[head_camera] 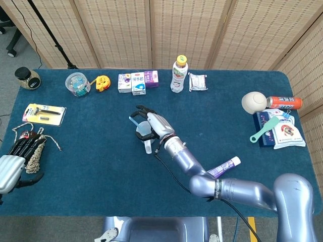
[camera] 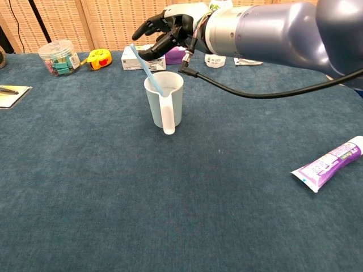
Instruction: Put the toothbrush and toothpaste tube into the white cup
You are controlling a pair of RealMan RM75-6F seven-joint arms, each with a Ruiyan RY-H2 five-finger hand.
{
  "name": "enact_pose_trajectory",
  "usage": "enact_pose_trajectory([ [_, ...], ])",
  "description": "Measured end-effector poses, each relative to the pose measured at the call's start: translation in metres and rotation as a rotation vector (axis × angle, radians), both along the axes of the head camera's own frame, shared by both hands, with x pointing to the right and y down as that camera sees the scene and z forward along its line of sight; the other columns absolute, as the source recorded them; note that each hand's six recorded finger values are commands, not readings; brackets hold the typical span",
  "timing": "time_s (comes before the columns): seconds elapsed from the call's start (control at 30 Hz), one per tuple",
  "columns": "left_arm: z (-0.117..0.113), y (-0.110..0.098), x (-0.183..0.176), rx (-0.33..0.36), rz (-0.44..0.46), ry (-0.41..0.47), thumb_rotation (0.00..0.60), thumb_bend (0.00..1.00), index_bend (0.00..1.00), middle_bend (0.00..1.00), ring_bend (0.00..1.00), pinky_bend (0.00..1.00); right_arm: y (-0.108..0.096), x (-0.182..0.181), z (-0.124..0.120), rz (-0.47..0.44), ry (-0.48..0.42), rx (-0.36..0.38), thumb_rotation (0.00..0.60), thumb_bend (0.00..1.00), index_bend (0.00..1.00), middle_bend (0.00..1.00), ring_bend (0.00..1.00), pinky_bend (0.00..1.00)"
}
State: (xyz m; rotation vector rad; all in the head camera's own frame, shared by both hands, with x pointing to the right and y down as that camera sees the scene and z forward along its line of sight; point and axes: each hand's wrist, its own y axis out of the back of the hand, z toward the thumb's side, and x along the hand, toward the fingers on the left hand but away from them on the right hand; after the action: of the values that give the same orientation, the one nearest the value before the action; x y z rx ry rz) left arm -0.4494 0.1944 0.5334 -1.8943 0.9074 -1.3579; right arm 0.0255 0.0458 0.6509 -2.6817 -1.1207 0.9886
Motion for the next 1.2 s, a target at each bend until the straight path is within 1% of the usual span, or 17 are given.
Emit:
enact_pose_trajectory([
  [0.1, 0.000, 0.000, 0.000, 0.000, -0.001, 0.000, 0.600, 0.24, 0.00, 0.00, 0.00, 0.00, -0.001, 0.005, -0.004, -0.007, -0.011, 0.025, 0.600, 0.44, 0.18, 0.03, 0.00, 0.00],
  [0.17, 0.000, 0.000, 0.000, -0.002, 0.001, 0.004, 0.600, 0.24, 0.00, 0.00, 0.00, 0.00, -0.002, 0.010, -0.011, -0.018, -0.014, 0.055, 0.600, 0.44, 0.17, 0.02, 0.00, 0.00],
  [0.3, 0.000, 0.000, 0.000, -0.004, 0.003, 0.007, 0.600, 0.24, 0.00, 0.00, 0.00, 0.00, -0.007, 0.037, -0.031, -0.055, 0.016, 0.127, 0.600, 0.44, 0.14, 0.00, 0.00, 0.00],
  [0.4, 0.000, 0.000, 0.000, -0.003, 0.004, 0.004, 0.600, 0.24, 0.00, 0.00, 0.00, 0.00, -0.010, 0.067, -0.046, -0.087, 0.068, 0.183, 0.600, 0.44, 0.11, 0.00, 0.00, 0.00],
  [0.47, 0.000, 0.001, 0.001, -0.005, 0.006, 0.003, 0.600, 0.24, 0.00, 0.00, 0.00, 0.00, -0.010, 0.092, -0.053, -0.111, 0.119, 0.214, 0.600, 0.44, 0.09, 0.00, 0.00, 0.00],
  [0.57, 0.002, 0.002, 0.004, -0.007, 0.019, -0.004, 0.600, 0.24, 0.00, 0.00, 0.00, 0.00, -0.005, 0.133, -0.058, -0.156, 0.223, 0.246, 0.600, 0.44, 0.07, 0.00, 0.00, 0.00],
  [0.63, 0.003, 0.004, 0.007, -0.008, 0.032, -0.012, 0.600, 0.24, 0.00, 0.00, 0.00, 0.00, 0.002, 0.167, -0.057, -0.207, 0.326, 0.265, 0.600, 0.44, 0.06, 0.00, 0.00, 0.00],
  [0.7, 0.005, 0.004, 0.010, -0.010, 0.039, -0.018, 0.600, 0.24, 0.00, 0.00, 0.00, 0.00, 0.011, 0.192, -0.055, -0.260, 0.409, 0.278, 0.600, 0.44, 0.06, 0.00, 0.00, 0.00],
  [0.83, 0.008, 0.004, 0.013, -0.014, 0.037, -0.027, 0.600, 0.24, 0.00, 0.00, 0.00, 0.00, 0.047, 0.242, -0.036, -0.414, 0.587, 0.286, 0.600, 0.44, 0.05, 0.00, 0.00, 0.00],
  [0.93, 0.009, 0.003, 0.014, -0.015, 0.035, -0.030, 0.600, 0.24, 0.00, 0.00, 0.00, 0.00, 0.071, 0.275, -0.024, -0.493, 0.690, 0.277, 0.600, 0.44, 0.05, 0.00, 0.00, 0.00],
  [1.03, 0.010, 0.002, 0.015, -0.019, 0.037, -0.034, 0.600, 0.24, 0.00, 0.00, 0.00, 0.00, 0.087, 0.295, -0.018, -0.539, 0.746, 0.283, 0.600, 0.45, 0.07, 0.00, 0.00, 0.00],
  [1.13, 0.011, 0.002, 0.016, -0.022, 0.040, -0.037, 0.600, 0.24, 0.00, 0.00, 0.00, 0.00, 0.093, 0.302, -0.013, -0.585, 0.788, 0.315, 0.600, 0.46, 0.07, 0.00, 0.00, 0.00],
  [1.2, 0.011, 0.003, 0.016, -0.023, 0.042, -0.038, 0.600, 0.24, 0.00, 0.00, 0.00, 0.00, 0.100, 0.305, -0.011, -0.619, 0.810, 0.325, 0.600, 0.46, 0.06, 0.00, 0.00, 0.00],
])
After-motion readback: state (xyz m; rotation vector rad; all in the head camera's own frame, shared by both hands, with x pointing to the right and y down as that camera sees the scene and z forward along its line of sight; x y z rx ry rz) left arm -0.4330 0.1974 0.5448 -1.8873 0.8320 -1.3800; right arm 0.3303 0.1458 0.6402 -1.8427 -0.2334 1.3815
